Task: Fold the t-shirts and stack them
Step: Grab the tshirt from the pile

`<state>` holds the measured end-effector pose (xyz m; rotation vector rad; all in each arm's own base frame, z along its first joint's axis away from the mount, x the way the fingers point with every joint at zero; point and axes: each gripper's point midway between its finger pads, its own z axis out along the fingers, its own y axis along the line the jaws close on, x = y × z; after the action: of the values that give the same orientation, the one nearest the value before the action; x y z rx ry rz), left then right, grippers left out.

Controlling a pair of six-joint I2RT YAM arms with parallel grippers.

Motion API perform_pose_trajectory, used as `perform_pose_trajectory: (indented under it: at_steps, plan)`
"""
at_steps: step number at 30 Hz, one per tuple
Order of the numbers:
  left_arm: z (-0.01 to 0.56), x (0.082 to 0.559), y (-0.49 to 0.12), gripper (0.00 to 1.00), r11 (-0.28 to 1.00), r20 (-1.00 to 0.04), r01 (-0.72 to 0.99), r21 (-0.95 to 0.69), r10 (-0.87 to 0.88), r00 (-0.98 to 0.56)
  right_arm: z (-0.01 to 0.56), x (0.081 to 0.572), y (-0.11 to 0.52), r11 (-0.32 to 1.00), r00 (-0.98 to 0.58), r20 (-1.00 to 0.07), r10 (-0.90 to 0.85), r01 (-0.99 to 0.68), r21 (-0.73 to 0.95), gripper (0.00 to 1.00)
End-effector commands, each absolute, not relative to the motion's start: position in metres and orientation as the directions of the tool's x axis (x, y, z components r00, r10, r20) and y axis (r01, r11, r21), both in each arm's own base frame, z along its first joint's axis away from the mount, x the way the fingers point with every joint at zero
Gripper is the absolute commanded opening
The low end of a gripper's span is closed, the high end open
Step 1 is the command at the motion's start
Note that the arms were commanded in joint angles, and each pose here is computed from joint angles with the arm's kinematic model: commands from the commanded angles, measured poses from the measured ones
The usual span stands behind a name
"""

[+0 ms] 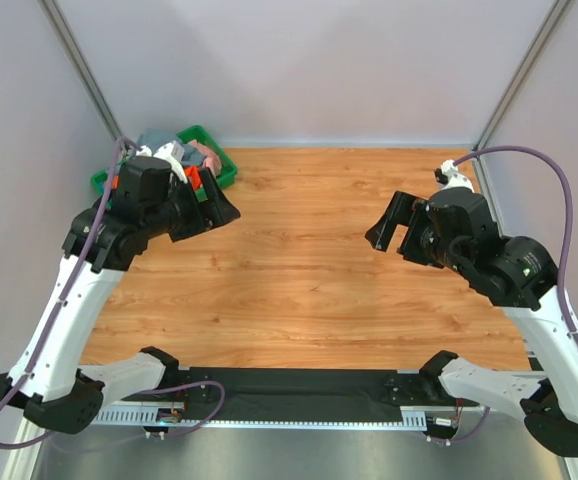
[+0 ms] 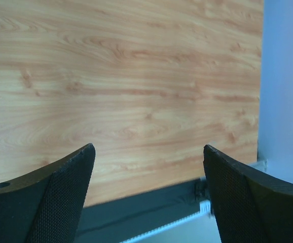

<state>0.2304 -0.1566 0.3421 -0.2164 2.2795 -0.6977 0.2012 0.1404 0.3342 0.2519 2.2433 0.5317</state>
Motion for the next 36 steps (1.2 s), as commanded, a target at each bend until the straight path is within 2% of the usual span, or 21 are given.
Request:
perform_pose_trajectory:
  at_steps: [1, 7, 10, 13, 15, 16, 19, 24, 31, 36]
  plan:
    - [0.348, 0.274, -0.137, 0.93, 0.862, -0.681, -0.03, -0.506, -0.42, -0.6, 0.334, 0.204, 0.139, 0.898, -0.649, -0.682, 0.337, 0.005, 0.44, 1.0]
    - [0.311, 0.345, -0.061, 0.88, 0.794, -0.635, -0.309, -0.524, -0.606, -0.479, 0.321, 0.203, 0.145, 0.904, -0.678, -0.674, 0.294, -0.031, 0.426, 1.0]
    - [0.262, 0.376, 0.001, 0.83, 0.716, -0.541, -0.535, -0.448, -0.694, -0.475, 0.316, 0.202, 0.148, 0.917, -0.692, -0.686, 0.227, -0.084, 0.389, 1.0]
    - [0.232, 0.396, 0.059, 0.82, 0.644, -0.514, -0.662, -0.385, -0.745, -0.426, 0.317, 0.198, 0.155, 0.91, -0.703, -0.692, 0.165, -0.163, 0.382, 1.0]
    - [0.228, 0.414, 0.074, 0.82, 0.643, -0.542, -0.661, -0.387, -0.739, -0.4, 0.315, 0.197, 0.155, 0.911, -0.702, -0.696, 0.151, -0.174, 0.373, 1.0]
    - [0.229, 0.44, 0.088, 0.83, 0.669, -0.594, -0.634, -0.387, -0.707, -0.384, 0.313, 0.197, 0.151, 0.918, -0.695, -0.706, 0.14, -0.176, 0.355, 1.0]
    - [0.232, 0.46, 0.096, 0.83, 0.701, -0.63, -0.611, -0.369, -0.672, -0.39, 0.311, 0.197, 0.147, 0.926, -0.692, -0.711, 0.125, -0.175, 0.333, 1.0]
    - [0.213, 0.48, 0.111, 0.83, 0.712, -0.626, -0.635, -0.298, -0.648, -0.433, 0.305, 0.203, 0.142, 0.946, -0.688, -0.721, 0.083, -0.173, 0.275, 1.0]
    - [0.223, 0.526, 0.112, 0.84, 0.764, -0.698, -0.533, -0.364, -0.603, -0.387, 0.301, 0.215, 0.15, 0.952, -0.698, -0.715, 0.042, -0.189, 0.241, 1.0]
    - [0.199, 0.556, 0.111, 0.84, 0.751, -0.668, -0.52, -0.408, -0.633, -0.39, 0.303, 0.221, 0.16, 0.942, -0.693, -0.721, 0.021, -0.229, 0.247, 1.0]
